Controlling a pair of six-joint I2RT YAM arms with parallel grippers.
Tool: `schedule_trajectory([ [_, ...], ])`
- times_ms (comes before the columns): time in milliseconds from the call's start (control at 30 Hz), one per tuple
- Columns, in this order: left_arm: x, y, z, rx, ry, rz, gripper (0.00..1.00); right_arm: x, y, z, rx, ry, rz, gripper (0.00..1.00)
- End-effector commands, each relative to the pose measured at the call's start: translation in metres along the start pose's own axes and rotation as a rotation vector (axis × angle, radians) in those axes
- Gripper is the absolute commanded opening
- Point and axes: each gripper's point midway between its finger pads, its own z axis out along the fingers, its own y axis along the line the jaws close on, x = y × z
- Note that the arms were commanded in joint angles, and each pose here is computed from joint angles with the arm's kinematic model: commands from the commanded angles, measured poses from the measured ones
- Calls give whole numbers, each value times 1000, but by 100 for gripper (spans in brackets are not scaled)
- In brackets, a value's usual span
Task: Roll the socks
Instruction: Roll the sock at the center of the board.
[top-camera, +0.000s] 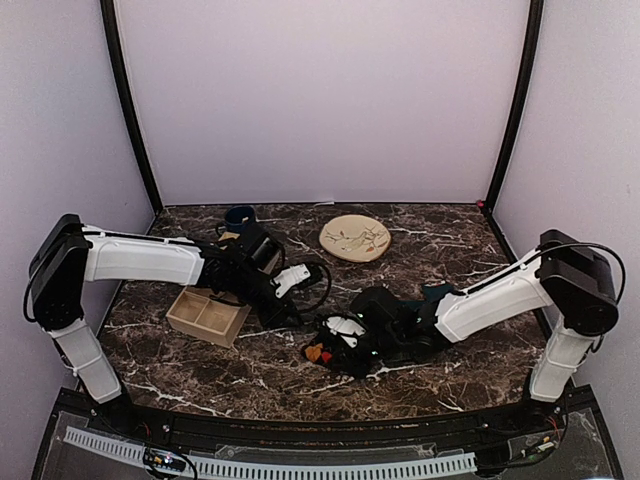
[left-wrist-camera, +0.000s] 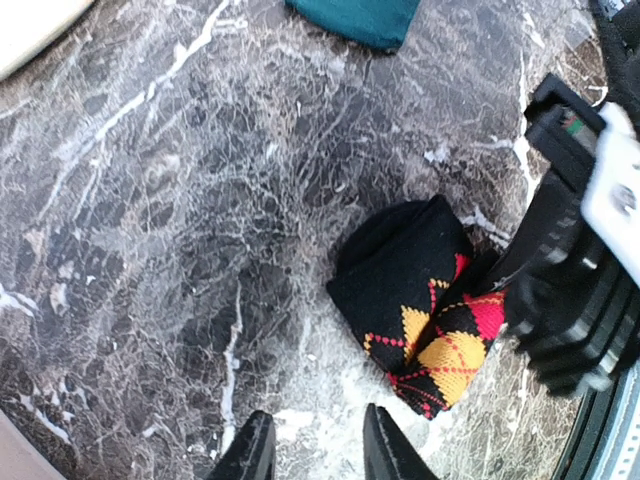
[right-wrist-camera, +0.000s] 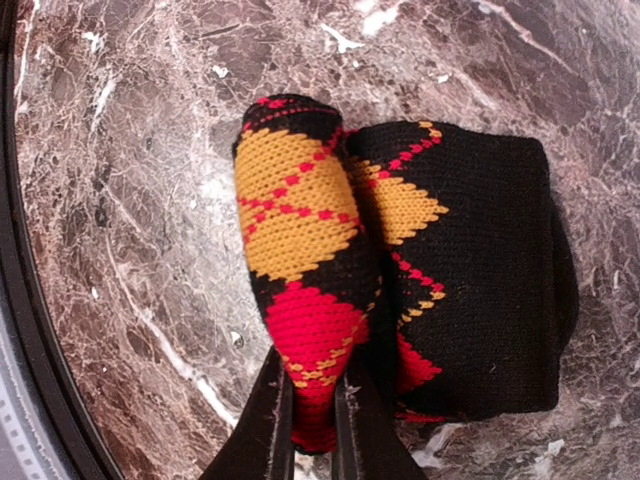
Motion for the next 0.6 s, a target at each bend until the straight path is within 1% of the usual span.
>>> schedule_trajectory([
  [0, -13, 1, -13, -22, -84, 8, 34, 79, -7, 9, -44, 247, 140, 0],
  [167, -16, -8, -18, 2, -142, 36, 35, 84, -9, 8, -83, 254, 206, 0],
  [300, -17, -19, -20, 12, -165, 81, 37, 86, -10, 6, -112, 250, 252, 0],
  [567, -9, -51, -6, -12, -115, 256, 37, 86, -12, 1, -171, 231, 341, 0],
])
